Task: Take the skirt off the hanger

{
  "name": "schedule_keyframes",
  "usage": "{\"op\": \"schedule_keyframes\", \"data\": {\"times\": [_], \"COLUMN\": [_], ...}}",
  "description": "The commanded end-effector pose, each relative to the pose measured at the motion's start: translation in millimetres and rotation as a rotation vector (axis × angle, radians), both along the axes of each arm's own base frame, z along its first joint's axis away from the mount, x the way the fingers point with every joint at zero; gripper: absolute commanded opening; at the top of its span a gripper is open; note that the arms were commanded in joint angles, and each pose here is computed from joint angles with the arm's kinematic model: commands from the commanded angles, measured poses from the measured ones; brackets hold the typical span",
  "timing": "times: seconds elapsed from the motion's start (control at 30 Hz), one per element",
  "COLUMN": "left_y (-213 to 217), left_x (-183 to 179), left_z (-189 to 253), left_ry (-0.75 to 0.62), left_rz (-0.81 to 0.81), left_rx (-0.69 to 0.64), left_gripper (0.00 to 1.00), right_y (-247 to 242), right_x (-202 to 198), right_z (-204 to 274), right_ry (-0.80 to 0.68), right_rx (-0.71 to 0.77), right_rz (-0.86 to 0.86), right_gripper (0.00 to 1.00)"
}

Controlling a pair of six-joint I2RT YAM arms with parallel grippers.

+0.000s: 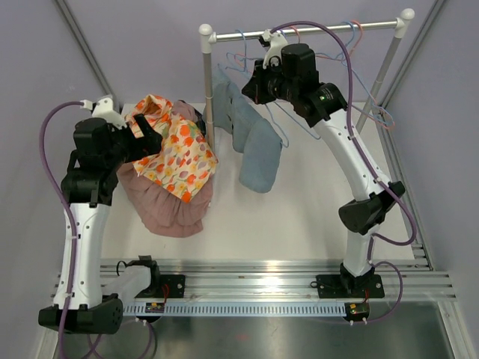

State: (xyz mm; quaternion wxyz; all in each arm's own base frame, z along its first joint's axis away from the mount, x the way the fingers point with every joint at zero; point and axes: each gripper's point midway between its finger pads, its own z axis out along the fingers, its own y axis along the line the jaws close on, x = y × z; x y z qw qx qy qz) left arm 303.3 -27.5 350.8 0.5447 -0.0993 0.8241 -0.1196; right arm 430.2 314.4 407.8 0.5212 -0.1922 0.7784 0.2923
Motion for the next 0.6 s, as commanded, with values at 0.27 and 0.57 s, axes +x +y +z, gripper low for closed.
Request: {"op": "schedule_keyframes", "data": {"times": [0.27,0.57], "left_y": [-174,-258], "left_x": [10,-2], "left_z": [13,6], "left_ry": [-0.165,-0.207], "left_rz": [-0.584,-0.853], "left_rx": [-0.075,-0.159], "left_gripper": [0.99,0.99], "right_y": [-18,-32], "right_x": [-41,-82], "right_z": [78,134], "right_ry": [-0.139,-0.19], "right_rx": [0.117,0.227], "right_rz": [0.006,0.023], "right_gripper": [0.0,0.0]}}
